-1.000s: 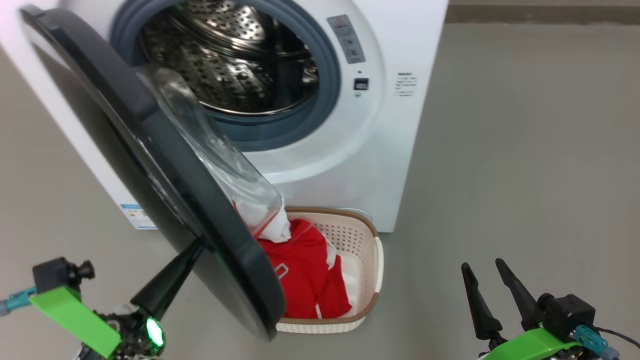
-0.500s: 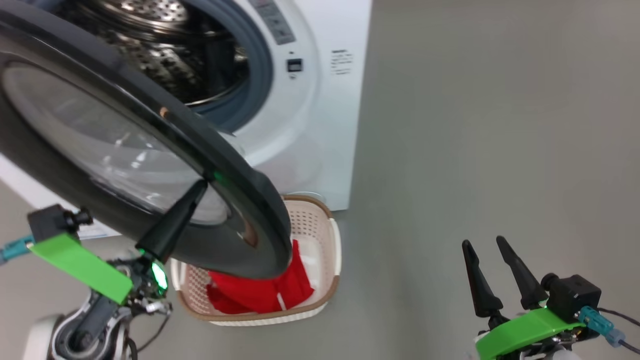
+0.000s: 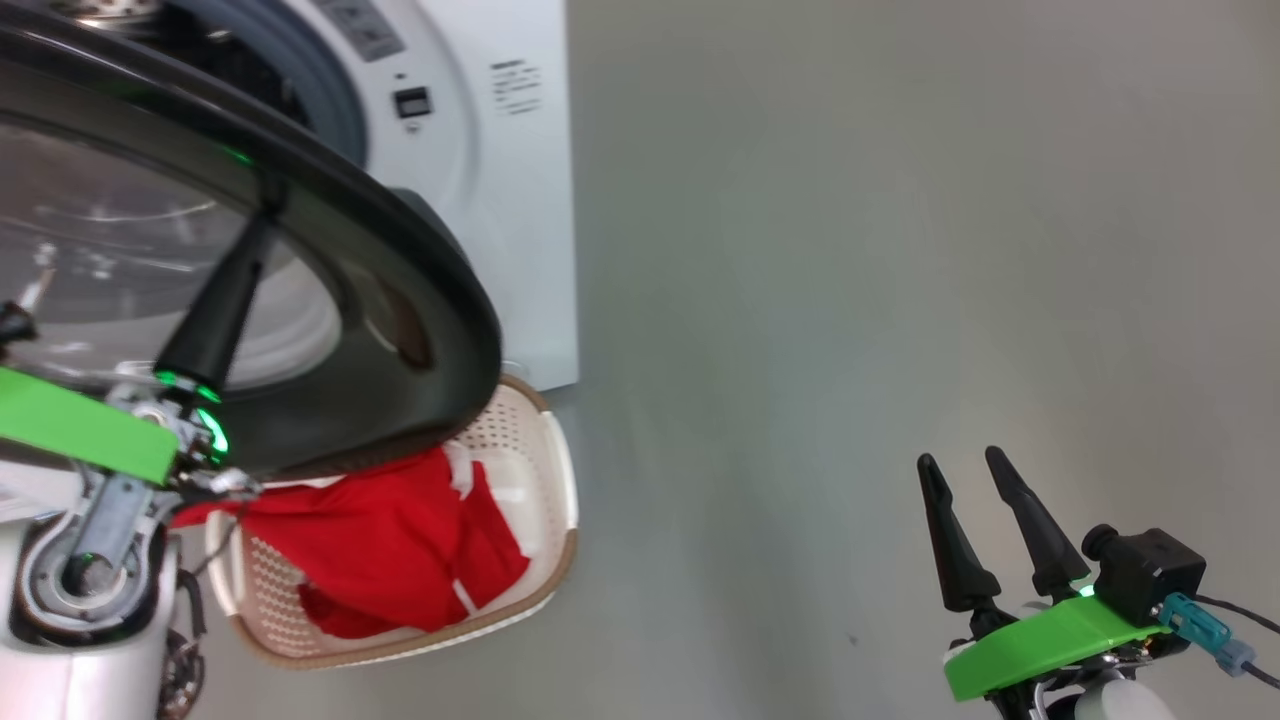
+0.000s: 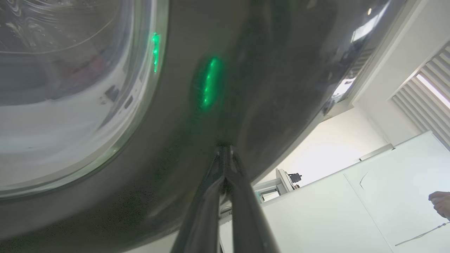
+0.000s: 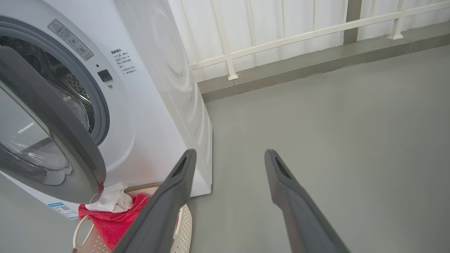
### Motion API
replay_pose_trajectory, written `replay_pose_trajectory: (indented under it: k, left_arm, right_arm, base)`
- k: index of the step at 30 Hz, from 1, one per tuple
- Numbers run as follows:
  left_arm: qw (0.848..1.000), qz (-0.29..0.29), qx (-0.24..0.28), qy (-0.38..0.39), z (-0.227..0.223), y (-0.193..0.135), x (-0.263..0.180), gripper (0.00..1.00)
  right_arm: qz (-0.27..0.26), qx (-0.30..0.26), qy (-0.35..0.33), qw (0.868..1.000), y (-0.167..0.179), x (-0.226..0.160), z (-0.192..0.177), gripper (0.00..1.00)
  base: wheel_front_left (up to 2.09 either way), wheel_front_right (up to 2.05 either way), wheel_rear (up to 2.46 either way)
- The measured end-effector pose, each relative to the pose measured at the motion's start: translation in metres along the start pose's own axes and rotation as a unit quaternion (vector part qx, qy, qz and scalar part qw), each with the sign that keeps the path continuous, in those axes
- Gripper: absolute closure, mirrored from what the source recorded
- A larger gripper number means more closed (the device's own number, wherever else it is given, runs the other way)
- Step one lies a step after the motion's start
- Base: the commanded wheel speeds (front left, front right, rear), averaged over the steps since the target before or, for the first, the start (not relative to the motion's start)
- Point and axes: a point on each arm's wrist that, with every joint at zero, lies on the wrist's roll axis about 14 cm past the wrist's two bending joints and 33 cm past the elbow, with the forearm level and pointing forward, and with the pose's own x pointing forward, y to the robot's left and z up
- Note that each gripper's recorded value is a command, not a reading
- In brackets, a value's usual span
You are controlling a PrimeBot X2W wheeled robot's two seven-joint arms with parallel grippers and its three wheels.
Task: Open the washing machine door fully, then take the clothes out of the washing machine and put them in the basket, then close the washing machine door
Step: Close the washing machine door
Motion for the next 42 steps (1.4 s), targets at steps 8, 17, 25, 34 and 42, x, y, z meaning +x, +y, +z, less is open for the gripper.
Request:
replay_pose_trajectory:
  k: [8,17,25,34,42]
  left_arm:
    - [0.999,0.009,0.015,-0.031,0.003,0.014,0.026,1.0]
    - [0.999,0.021,0.035,-0.034,-0.003,0.018,0.016,1.0]
    - [0.995,0.067,0.068,-0.039,-0.019,0.039,-0.026,1.0]
    - [0.983,0.123,0.114,-0.074,-0.022,0.063,-0.087,0.36]
    - [0.967,0.182,0.148,-0.096,-0.014,0.086,-0.143,0.0]
  right_arm:
    - [-0.034,-0.002,-0.011,0.999,-0.021,-0.009,0.009,0.0]
    - [-0.028,-0.001,-0.013,1.0,-0.018,-0.005,0.01,0.0]
    - [0.0,-0.007,-0.013,1.0,-0.001,0.002,0.009,0.0]
    - [0.026,-0.015,-0.006,1.0,0.015,-0.001,0.004,0.0]
    - [0.041,-0.021,-0.007,0.999,0.023,-0.006,0.004,0.0]
  base:
    - [0.0,0.0,0.0]
    - [0.0,0.0,0.0]
    - [0.0,0.0,0.0]
    - [0.0,0.0,0.0]
    - [0.0,0.0,0.0]
